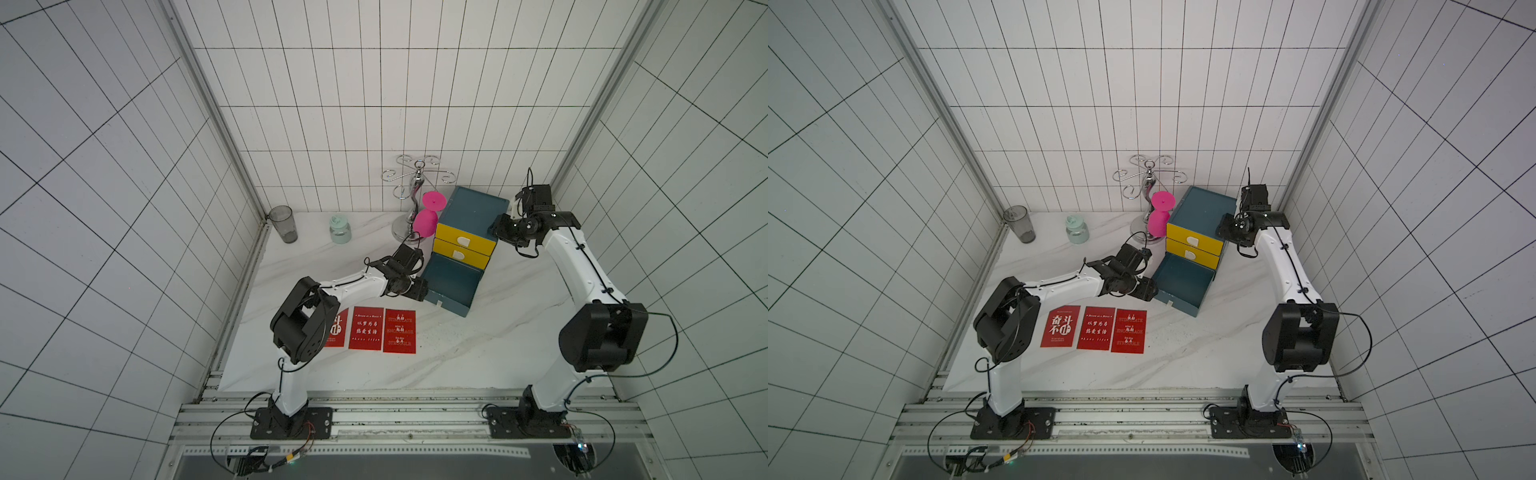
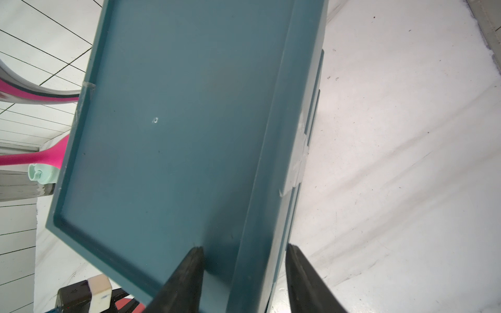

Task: Take the postcards out of the drawer
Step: Close the drawer in the storage box.

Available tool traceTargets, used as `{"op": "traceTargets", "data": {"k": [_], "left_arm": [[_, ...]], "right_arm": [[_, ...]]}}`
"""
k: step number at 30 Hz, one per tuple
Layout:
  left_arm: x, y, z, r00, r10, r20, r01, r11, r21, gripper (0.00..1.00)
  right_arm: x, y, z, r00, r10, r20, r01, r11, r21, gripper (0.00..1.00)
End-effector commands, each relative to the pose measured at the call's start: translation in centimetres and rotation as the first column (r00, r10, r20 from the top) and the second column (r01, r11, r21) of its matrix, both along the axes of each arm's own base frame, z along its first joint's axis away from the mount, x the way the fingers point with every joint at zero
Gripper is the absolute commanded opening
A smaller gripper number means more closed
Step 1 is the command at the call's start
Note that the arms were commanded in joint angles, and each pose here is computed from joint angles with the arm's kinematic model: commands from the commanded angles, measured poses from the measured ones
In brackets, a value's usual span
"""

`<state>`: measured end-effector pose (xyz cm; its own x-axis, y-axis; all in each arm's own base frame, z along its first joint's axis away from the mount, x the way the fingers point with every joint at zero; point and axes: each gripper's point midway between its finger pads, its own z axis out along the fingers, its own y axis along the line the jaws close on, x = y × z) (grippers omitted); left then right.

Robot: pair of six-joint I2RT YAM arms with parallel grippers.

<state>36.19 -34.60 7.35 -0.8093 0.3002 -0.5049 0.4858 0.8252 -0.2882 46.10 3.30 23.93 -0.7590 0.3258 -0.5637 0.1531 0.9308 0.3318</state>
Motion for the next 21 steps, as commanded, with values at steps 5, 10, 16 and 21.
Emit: {"op": "traceTargets", "data": {"k": [5, 10, 16, 21], "left_arm": [[1.4, -1.2, -0.1, 0.999, 0.027, 0.022, -0.027, 0.999, -0.025, 0.72], [2.1, -1.8, -0.1, 0.999, 0.04, 0.025, -0.039, 0.998, -0.039, 0.72], [3.2, -2.6, -0.2, 0.998, 0.054, 0.031, -0.053, 0.997, -0.047, 0.72], [4.1, -3.3, -0.4, 0.998, 0.059, 0.035, -0.057, 0.997, -0.058, 0.72]], "right_arm": [[-0.7, -0.4, -2.5, 0.997, 0.014, -0.081, -0.015, 1.0, -0.017, 0.51], [-0.9, -0.1, -2.8, 0.996, 0.021, -0.089, -0.022, 1.0, -0.008, 0.51], [-1.2, -0.1, -3.4, 0.994, 0.027, -0.105, -0.028, 1.0, -0.008, 0.5], [-1.2, -0.1, -3.6, 0.994, 0.028, -0.109, -0.029, 1.0, -0.007, 0.5]]}}
